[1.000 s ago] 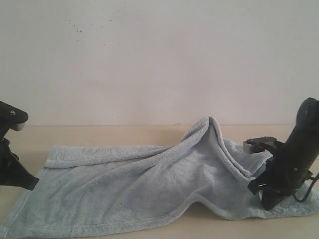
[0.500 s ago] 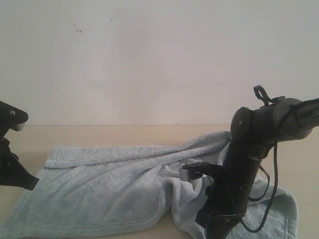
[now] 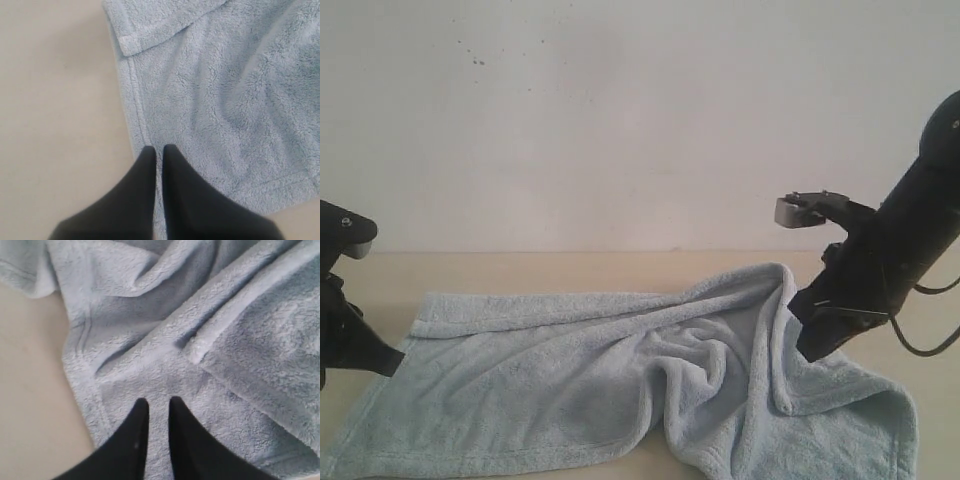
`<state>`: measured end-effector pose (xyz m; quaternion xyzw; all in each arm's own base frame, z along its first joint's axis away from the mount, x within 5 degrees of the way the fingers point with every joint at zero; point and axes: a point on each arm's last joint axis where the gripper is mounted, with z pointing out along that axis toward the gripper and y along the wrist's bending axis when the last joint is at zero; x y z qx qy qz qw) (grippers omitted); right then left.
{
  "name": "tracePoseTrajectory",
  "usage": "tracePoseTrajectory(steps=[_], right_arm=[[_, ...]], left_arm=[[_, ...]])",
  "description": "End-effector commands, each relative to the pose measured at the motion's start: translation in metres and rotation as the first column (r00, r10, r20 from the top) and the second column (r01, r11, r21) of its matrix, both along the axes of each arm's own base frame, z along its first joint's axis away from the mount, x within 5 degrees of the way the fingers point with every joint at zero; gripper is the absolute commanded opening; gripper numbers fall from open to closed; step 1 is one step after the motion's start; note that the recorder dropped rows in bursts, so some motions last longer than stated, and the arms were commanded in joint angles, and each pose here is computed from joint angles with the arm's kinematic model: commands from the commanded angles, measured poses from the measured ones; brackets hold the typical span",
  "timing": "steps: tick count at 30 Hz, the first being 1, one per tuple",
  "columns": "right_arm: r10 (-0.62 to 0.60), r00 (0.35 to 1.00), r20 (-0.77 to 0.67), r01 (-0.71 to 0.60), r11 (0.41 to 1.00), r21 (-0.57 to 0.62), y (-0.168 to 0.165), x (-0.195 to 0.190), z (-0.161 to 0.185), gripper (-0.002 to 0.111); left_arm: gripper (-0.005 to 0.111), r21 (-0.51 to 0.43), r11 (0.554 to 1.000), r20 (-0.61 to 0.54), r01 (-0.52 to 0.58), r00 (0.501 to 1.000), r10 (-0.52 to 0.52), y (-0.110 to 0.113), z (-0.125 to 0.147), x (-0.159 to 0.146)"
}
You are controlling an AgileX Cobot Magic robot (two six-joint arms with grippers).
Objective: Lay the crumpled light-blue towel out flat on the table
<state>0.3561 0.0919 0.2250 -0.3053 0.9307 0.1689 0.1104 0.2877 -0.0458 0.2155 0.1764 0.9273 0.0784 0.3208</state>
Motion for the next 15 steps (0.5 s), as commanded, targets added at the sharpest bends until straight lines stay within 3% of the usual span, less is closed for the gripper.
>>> tracePoseTrajectory(steps=[1,3,8,15], right_arm=[[-0.045,0.999,0.017,0.045,0.999,-0.008,0.005,0.011,-0.019,0.046],[-0.043,0.999,0.029,0.044,0.998,-0.039,0.008,0.016,-0.030,0.054],[0.012,0.999,0.036,-0.006,0.985,-0.173,0.014,0.022,-0.060,0.054],[0.062,0.997,0.046,-0.051,0.977,-0.209,0.032,0.023,-0.082,0.054]], left_arm=[[0.004,-0.005,1.000,-0.001,0.008,1.000,-0.008,-0.002,0.000,-0.002],[0.004,-0.002,1.000,-0.003,0.009,1.000,-0.009,-0.002,0.000,-0.002],[0.004,-0.003,1.000,0.005,0.014,1.000,-0.014,-0.002,0.001,-0.001],[0.004,-0.007,1.000,0.020,0.026,0.999,-0.026,-0.003,0.001,0.000]])
